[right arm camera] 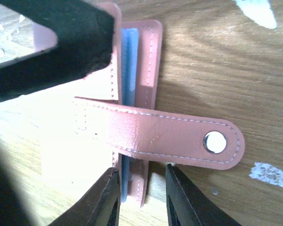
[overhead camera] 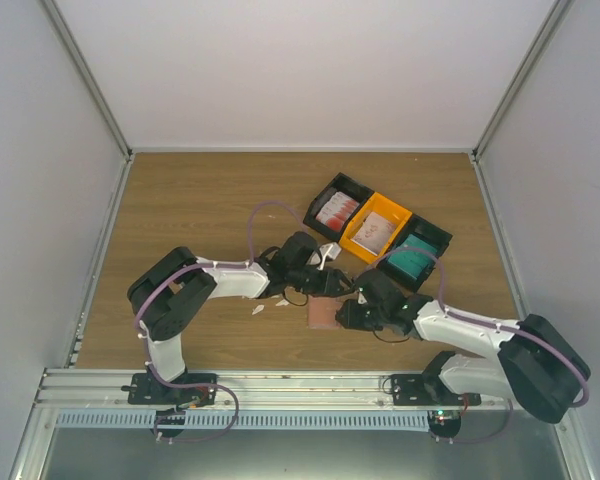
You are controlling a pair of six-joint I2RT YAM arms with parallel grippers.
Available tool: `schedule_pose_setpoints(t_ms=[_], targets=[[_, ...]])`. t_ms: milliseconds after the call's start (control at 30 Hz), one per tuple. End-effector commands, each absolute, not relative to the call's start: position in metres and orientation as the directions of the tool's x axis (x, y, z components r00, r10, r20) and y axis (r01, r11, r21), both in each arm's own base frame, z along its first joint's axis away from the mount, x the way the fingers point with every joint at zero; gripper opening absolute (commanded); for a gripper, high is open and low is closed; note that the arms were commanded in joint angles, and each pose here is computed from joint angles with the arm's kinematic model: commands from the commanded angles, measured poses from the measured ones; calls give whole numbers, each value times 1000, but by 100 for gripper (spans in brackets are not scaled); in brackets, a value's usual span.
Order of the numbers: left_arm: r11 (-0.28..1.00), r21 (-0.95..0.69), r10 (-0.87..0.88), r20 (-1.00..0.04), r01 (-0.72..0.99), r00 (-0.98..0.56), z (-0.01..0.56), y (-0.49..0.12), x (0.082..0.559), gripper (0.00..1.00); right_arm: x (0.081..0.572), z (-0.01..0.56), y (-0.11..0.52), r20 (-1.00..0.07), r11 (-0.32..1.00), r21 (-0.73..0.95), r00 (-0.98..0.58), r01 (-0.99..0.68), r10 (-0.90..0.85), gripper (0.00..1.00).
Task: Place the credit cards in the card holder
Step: Close the card holder at the center of the board.
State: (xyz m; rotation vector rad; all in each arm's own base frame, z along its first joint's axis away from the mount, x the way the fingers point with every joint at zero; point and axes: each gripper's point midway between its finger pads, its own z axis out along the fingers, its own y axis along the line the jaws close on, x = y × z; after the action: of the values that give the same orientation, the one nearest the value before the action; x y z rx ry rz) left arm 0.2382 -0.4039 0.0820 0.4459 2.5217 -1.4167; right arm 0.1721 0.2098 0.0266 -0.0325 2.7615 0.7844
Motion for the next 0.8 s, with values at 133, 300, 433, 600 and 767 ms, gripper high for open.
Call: schedule_pose_setpoints(t_ms=[133,300,433,600,767], targets=[[475,-777,108,-414,413,-904,105,-404,257,52,186,35,208,-303,876,477,-949,-74,85,31],[538,-729,53,-472,423,-880,125,-388,268,60,186,31,218,-284,867,489,-958,-101,48,33],[650,-668,7,-473,364,-881,119,-356,269,64,189,27,220,-277,876,471,-960,-103,35,33],[733,-621,0,-409,278,-913,88,-313,253,66,191,22,220,-265,889,446,-964,-106,18,33],[715,-655,12,-338,244,-941,72,-297,229,65,190,16,220,-252,898,423,-968,-123,-14,33]])
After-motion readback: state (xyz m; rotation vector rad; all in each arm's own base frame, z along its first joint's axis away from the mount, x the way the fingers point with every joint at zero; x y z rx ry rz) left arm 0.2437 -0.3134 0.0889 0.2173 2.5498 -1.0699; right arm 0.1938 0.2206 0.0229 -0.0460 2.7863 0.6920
